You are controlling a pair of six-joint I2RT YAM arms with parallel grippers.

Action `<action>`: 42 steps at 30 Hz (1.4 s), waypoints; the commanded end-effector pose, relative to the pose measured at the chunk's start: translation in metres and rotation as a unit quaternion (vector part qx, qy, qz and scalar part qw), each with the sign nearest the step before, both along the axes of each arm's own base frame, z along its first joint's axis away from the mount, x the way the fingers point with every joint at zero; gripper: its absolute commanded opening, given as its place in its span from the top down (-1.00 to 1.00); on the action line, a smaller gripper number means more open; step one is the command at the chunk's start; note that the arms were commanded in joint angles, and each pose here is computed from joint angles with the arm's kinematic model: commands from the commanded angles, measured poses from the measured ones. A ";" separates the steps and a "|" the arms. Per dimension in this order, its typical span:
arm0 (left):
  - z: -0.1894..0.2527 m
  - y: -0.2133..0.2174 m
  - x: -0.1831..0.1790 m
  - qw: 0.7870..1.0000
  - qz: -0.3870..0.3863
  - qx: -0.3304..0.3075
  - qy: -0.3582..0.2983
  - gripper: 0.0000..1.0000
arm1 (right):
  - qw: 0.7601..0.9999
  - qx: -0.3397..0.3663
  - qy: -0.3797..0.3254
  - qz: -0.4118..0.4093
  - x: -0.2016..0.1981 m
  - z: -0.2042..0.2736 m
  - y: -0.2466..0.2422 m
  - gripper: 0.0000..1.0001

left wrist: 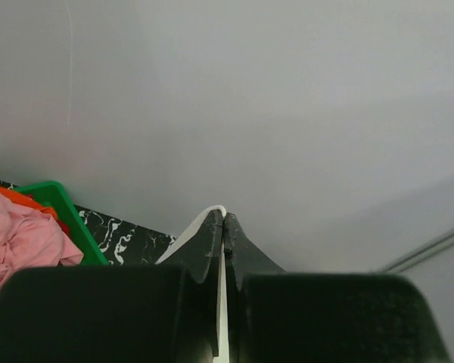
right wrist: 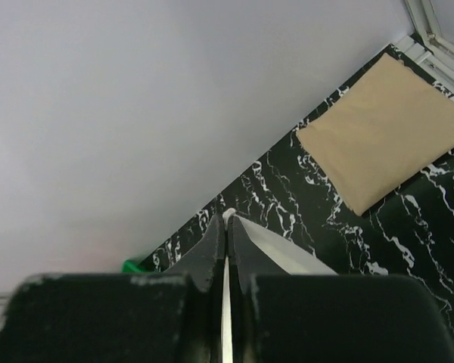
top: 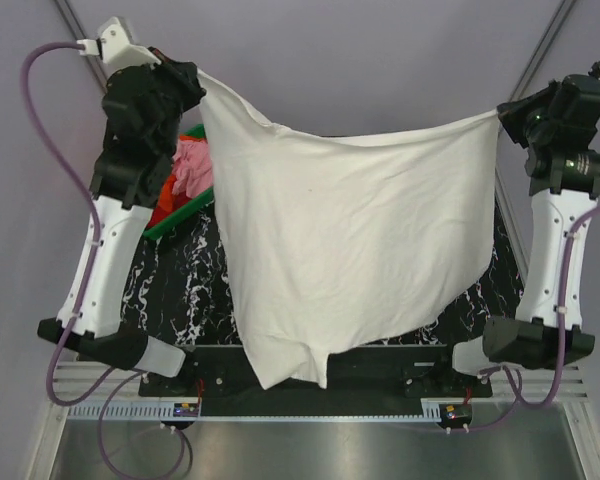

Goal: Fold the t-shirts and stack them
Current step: Flatten the tshirt out

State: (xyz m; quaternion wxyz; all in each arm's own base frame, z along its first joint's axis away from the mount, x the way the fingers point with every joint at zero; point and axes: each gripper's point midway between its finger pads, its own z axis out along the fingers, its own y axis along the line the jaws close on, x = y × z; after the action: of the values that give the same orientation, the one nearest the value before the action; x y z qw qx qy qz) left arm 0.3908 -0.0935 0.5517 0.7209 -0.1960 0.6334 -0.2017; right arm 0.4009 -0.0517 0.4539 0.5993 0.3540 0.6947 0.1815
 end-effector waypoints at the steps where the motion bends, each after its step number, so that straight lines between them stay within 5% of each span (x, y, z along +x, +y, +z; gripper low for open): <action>1: 0.079 0.021 -0.005 0.990 0.039 -0.045 -0.126 1.00 | 0.993 -0.051 -0.108 -0.013 0.019 0.076 -0.012 1.00; 6: 0.138 0.015 -0.007 0.974 0.024 -0.066 -0.217 1.00 | 0.981 -0.096 -0.167 -0.002 0.046 0.133 -0.017 1.00; 9: 0.168 0.022 -0.023 0.962 0.031 -0.063 -0.263 1.00 | 0.971 -0.123 -0.202 -0.019 0.028 0.170 -0.025 1.00; 17: 0.184 0.026 -0.054 0.949 0.021 -0.046 -0.310 1.00 | 0.976 -0.126 -0.170 -0.052 0.021 0.152 -0.051 1.00; 25: 0.035 0.014 -0.048 0.978 -0.017 -0.051 -0.199 1.00 | 0.991 -0.108 -0.072 -0.026 -0.003 0.040 -0.038 1.00; 33: -0.123 0.024 -0.103 0.995 -0.042 -0.043 -0.074 1.00 | 0.997 -0.031 0.058 -0.043 -0.071 -0.123 -0.020 1.00; 34: -0.144 0.026 -0.111 0.996 -0.044 -0.047 -0.057 1.00 | 0.991 -0.006 0.110 -0.069 -0.083 -0.169 -0.024 1.00; 42: -0.287 0.020 -0.143 0.989 -0.072 -0.070 0.104 1.00 | 0.951 0.059 0.282 -0.108 -0.157 -0.305 -0.010 1.00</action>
State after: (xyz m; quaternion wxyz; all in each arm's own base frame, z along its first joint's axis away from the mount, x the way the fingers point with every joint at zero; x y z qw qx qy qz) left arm 0.2538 -0.0665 0.3144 0.6764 -0.2009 0.6569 -0.2659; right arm 0.2669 -0.0574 0.1752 0.4098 0.4562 0.7862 0.0762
